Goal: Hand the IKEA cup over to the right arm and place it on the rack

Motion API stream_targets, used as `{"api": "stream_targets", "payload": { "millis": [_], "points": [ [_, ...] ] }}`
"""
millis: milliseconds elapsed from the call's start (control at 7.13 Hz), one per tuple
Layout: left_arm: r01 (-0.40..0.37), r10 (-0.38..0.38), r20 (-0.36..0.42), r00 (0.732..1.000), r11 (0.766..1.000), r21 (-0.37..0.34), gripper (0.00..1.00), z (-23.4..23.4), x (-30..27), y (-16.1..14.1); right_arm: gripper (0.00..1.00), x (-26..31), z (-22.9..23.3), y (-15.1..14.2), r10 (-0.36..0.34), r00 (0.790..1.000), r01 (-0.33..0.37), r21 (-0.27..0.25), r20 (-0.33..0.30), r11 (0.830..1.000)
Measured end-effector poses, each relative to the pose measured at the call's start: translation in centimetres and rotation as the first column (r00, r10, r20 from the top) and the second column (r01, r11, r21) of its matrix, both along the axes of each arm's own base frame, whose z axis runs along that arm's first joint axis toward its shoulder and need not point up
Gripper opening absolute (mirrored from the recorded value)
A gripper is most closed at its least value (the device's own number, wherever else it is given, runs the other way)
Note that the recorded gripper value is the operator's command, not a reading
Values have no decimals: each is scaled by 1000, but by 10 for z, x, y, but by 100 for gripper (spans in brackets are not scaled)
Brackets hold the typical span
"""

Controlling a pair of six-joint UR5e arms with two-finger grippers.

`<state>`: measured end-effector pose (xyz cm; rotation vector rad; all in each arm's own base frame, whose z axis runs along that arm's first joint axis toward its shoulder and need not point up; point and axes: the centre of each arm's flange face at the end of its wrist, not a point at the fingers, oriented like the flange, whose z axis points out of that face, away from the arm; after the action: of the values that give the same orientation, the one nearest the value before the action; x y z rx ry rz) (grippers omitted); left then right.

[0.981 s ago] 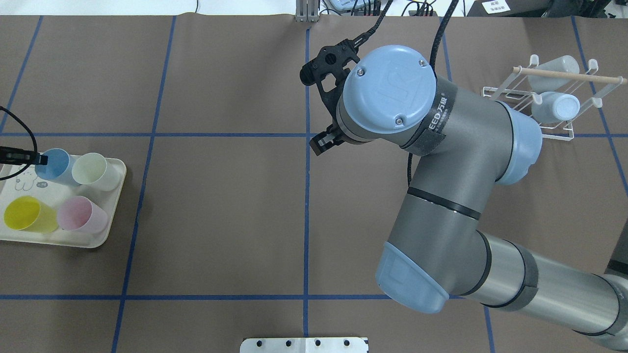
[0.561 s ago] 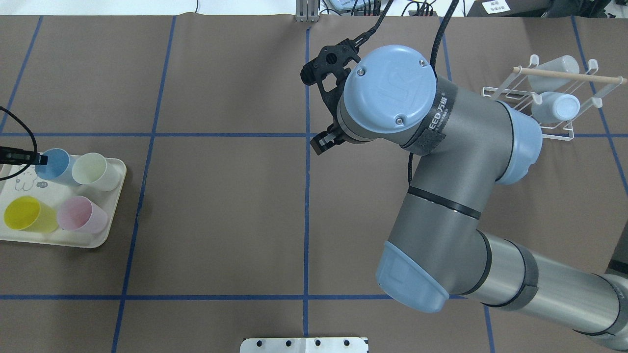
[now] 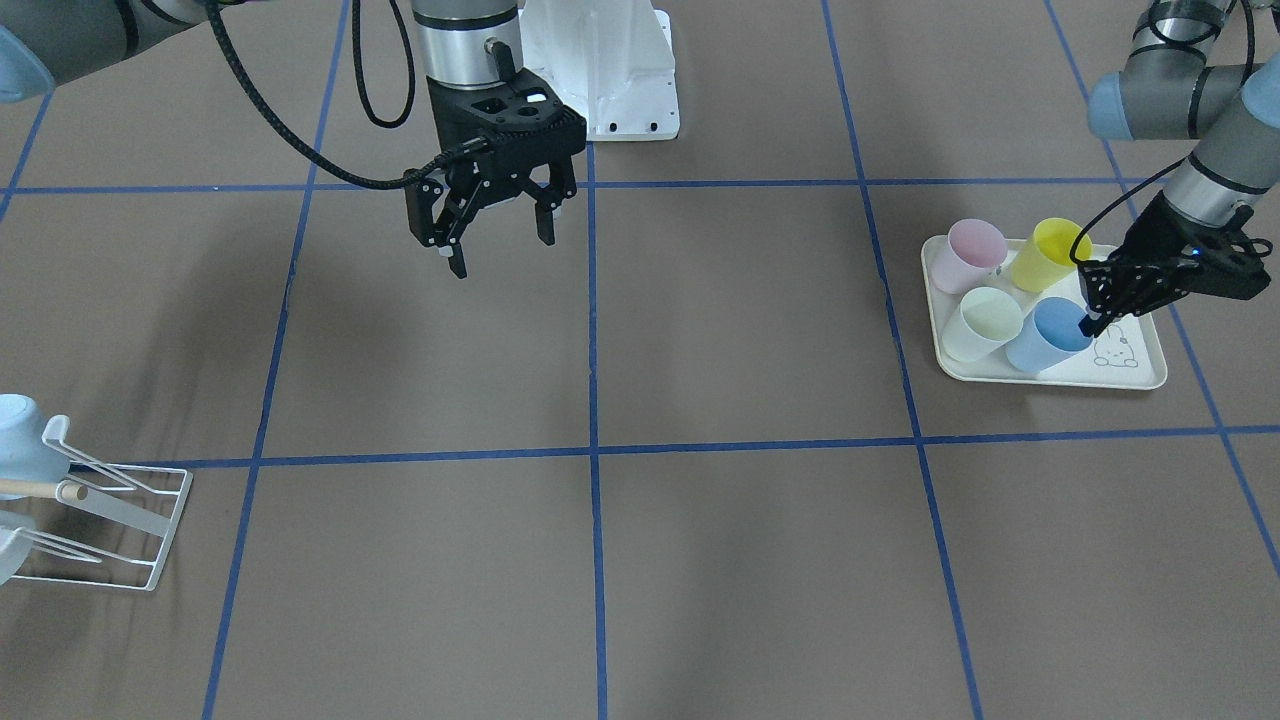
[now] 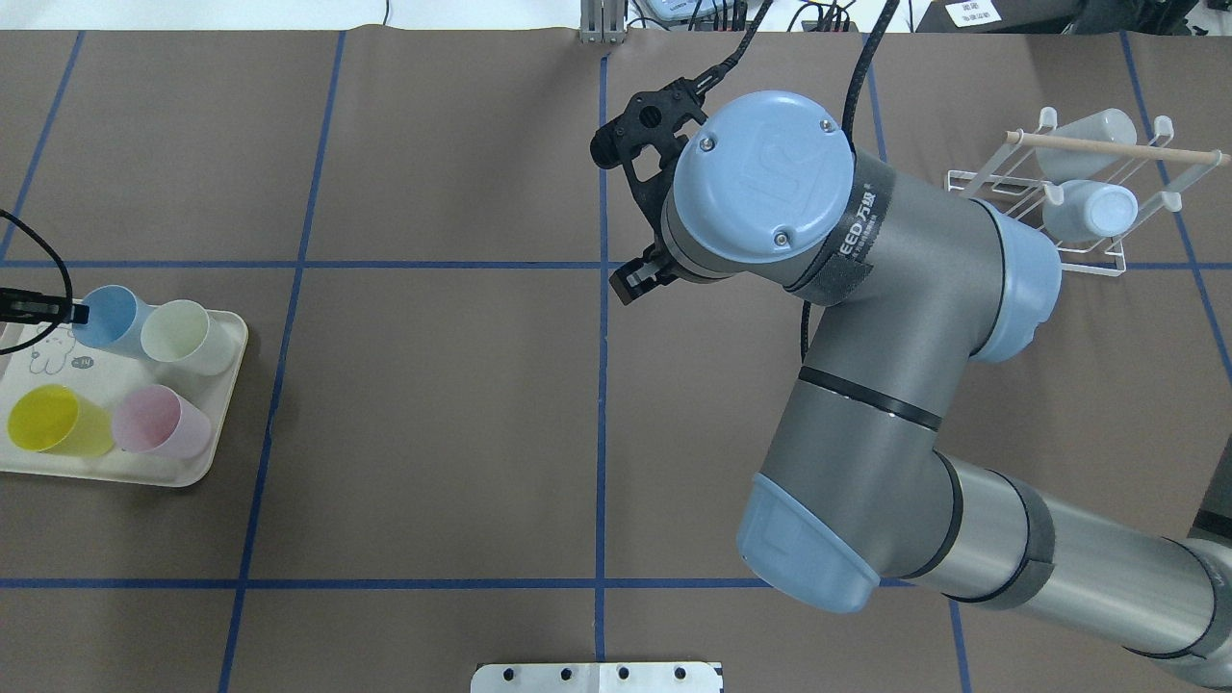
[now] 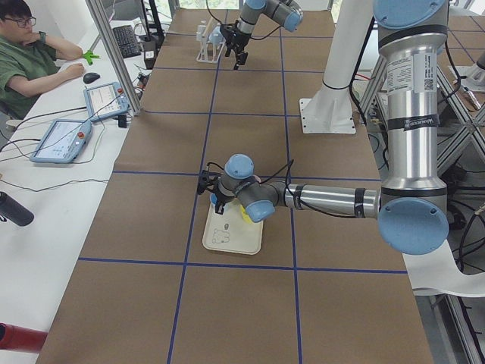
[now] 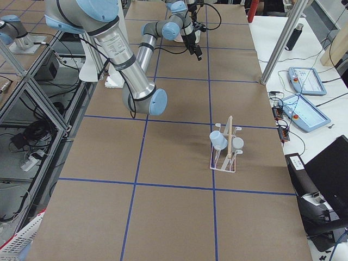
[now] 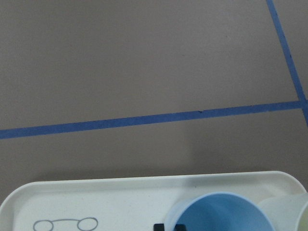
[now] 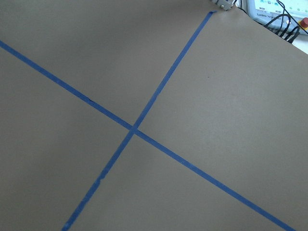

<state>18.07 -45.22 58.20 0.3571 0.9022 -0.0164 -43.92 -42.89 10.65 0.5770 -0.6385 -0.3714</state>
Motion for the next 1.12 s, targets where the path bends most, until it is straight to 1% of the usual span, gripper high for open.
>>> {"api": "stream_targets", "payload": {
  "millis": [280, 421, 561, 701, 981, 1122],
  "points": [
    [15, -15, -6, 1000, 1000, 7, 0, -5, -8, -2, 99, -1, 0, -1, 1, 1000, -1, 0, -2, 1000],
    [36, -36, -10, 999, 999, 8, 0, -7, -18, -7, 99, -1, 0, -1, 3, 1000, -3, 1, -1, 1000],
    [65, -65, -14, 998, 998, 10, 0, -10, -33, -13, 99, -1, 0, -1, 11, 1000, -11, 9, -2, 1000],
    [86, -86, -26, 996, 996, 12, 0, -15, -45, -18, 99, 0, -3, -3, 26, 1000, -26, 29, 8, 999],
    [72, -71, -83, 994, 997, 17, 0, -39, -49, -26, 99, -6, -7, -13, 33, 998, -37, 76, 48, 996],
    [59, -58, -130, 990, 998, 8, 0, -57, -43, -33, 98, -9, -9, -22, 16, 999, -21, 89, 50, 996]
  ]
}}
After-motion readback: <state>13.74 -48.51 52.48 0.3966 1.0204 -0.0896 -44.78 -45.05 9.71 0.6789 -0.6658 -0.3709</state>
